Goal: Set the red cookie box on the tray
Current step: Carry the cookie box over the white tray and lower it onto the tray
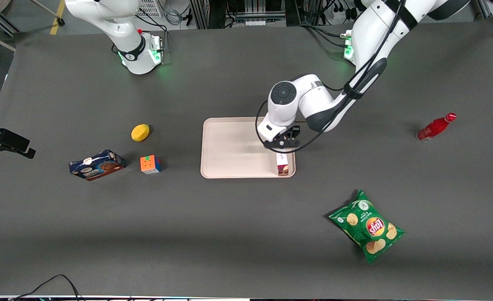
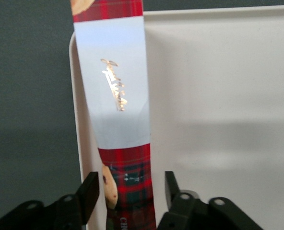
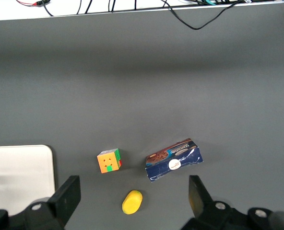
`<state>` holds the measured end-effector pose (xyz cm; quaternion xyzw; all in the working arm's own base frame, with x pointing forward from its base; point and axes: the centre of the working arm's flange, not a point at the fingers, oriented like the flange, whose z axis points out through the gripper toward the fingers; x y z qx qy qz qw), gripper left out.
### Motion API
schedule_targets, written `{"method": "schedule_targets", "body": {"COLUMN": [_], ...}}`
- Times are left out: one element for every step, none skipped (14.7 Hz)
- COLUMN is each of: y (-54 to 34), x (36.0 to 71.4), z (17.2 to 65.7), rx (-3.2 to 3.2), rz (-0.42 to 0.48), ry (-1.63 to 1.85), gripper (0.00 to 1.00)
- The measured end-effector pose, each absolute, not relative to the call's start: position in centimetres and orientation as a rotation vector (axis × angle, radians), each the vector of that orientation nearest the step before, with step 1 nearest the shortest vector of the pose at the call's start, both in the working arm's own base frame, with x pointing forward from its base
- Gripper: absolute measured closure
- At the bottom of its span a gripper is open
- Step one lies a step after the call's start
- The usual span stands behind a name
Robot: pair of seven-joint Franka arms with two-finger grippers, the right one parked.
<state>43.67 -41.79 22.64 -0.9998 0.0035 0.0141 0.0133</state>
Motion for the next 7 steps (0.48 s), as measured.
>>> {"method": "schedule_targets", "body": {"y": [-41.80, -41.82, -41.82, -41.82, -41.81, -41.81, -41.83], "x": [43.73, 43.80, 43.90, 43.98, 44.03, 44.07, 44.19], "z": [22.69, 22.76, 22.83, 22.89, 22.92, 22.95, 23.07], "rx": [-3.116, -3.117, -3.118, -3.119, -3.119, -3.120, -3.122], "rz": [0.042, 0.040, 0.038, 0.036, 0.035, 0.034, 0.030], "ry": [0.010, 0.009, 0.007, 0.005, 0.004, 0.003, 0.001], "gripper": [0.28, 0.19, 0.09, 0.01, 0.00, 0.00, 0.00]}}
